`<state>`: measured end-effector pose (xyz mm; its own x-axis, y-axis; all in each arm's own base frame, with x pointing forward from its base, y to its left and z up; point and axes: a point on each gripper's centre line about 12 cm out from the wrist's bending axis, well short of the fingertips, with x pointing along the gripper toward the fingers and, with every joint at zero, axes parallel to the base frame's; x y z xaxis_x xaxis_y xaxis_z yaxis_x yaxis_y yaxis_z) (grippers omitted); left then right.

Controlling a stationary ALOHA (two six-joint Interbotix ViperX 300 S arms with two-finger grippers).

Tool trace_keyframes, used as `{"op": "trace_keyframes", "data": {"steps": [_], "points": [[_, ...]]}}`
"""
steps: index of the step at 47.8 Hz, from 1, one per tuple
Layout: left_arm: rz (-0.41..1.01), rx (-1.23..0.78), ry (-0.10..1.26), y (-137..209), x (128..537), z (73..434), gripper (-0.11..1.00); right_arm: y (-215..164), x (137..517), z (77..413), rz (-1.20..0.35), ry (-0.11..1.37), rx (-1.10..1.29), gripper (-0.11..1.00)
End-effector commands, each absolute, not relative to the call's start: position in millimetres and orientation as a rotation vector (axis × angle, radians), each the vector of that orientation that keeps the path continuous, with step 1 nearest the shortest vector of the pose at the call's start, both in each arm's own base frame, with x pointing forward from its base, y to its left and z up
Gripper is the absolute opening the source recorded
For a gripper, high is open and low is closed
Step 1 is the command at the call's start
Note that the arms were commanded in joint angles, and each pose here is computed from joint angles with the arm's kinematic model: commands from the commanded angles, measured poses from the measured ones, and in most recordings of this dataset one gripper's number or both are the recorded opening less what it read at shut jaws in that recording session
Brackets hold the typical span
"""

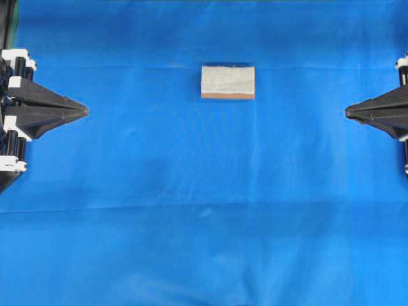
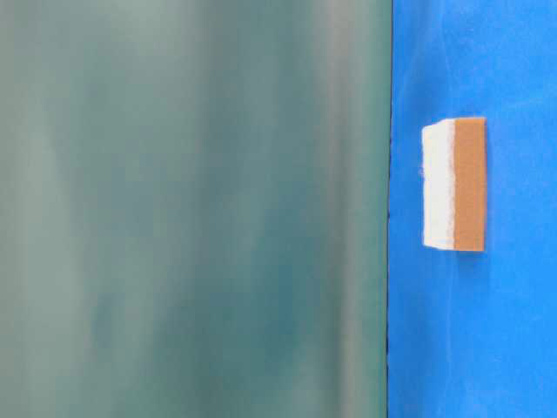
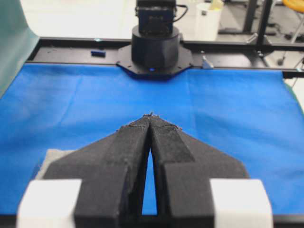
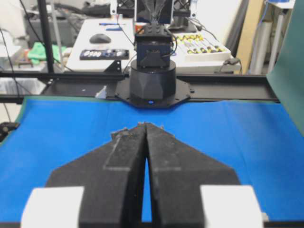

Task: Hand over the sponge with the left arm and wipe it with the right arm.
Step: 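Move the left gripper to the grey-and-tan sponge and close on it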

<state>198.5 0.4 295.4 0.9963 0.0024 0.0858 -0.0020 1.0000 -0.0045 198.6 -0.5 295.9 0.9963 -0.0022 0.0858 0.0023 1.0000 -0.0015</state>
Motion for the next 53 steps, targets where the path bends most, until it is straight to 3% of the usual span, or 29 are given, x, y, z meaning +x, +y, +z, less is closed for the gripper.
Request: {"op": "trace_keyframes", "data": {"steps": [1,10,30,36,45,49,53], "points": [[0.011,-0.036,-0.081,1.7,202.0,296.1,0.00,-0.5,201.0,302.5,-0.003,-0.103,-0.011,0.02],[0.032,-0.018,-0.055,6.0,209.6,290.9,0.00,-0.4,202.8,304.0,-0.002,-0.080,-0.017,0.02],[0.219,0.011,0.154,57.1,260.3,251.1,0.02,-0.5,205.6,303.6,-0.002,-0.063,-0.011,0.02],[0.228,0.035,0.222,66.5,284.8,241.2,0.27,-0.5,206.5,303.9,-0.002,-0.061,-0.012,0.02],[0.236,0.130,0.388,89.4,325.5,210.8,0.82,-0.5,206.4,303.3,-0.002,-0.060,-0.011,0.02],[0.240,0.138,0.449,99.1,340.7,196.8,0.93,-0.5,207.3,302.2,-0.002,-0.054,-0.012,0.02],[0.242,0.137,0.496,107.1,354.5,184.0,0.94,-0.5,207.5,301.9,-0.002,-0.052,-0.011,0.02]]}}
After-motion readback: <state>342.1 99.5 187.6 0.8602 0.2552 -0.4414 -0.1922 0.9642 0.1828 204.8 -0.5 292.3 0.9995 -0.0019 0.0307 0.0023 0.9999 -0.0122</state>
